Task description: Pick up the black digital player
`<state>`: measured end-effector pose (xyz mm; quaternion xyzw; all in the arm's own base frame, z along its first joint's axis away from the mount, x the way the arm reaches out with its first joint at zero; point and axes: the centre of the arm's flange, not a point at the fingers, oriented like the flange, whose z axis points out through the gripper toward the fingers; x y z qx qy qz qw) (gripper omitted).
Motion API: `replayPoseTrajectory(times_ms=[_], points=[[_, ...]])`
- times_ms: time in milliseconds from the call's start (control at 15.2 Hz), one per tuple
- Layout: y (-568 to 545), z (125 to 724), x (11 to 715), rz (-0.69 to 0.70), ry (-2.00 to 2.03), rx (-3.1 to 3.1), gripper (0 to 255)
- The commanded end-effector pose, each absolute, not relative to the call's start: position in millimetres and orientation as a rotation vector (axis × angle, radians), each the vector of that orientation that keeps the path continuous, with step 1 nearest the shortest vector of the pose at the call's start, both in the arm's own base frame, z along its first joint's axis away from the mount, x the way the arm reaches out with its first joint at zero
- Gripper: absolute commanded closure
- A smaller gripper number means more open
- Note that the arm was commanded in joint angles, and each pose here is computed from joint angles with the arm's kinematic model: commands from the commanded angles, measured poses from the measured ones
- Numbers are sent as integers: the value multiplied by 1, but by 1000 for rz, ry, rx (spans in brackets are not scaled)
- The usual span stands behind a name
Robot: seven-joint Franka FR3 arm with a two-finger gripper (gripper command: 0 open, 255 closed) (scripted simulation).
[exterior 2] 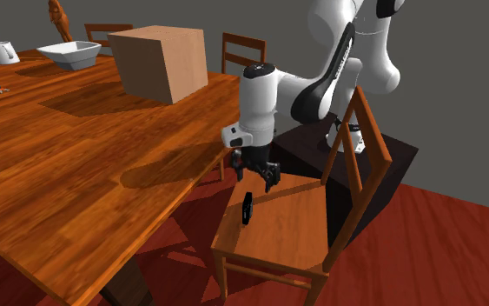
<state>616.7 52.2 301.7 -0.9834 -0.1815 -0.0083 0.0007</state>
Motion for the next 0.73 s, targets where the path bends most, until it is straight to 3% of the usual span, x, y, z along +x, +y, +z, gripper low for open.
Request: replayPoseTrajectory(times_ms=[0, 660], points=[[58, 284, 635, -22, -603, -3087, 0], [64, 226, 653, -17, -634, -3086, 0]])
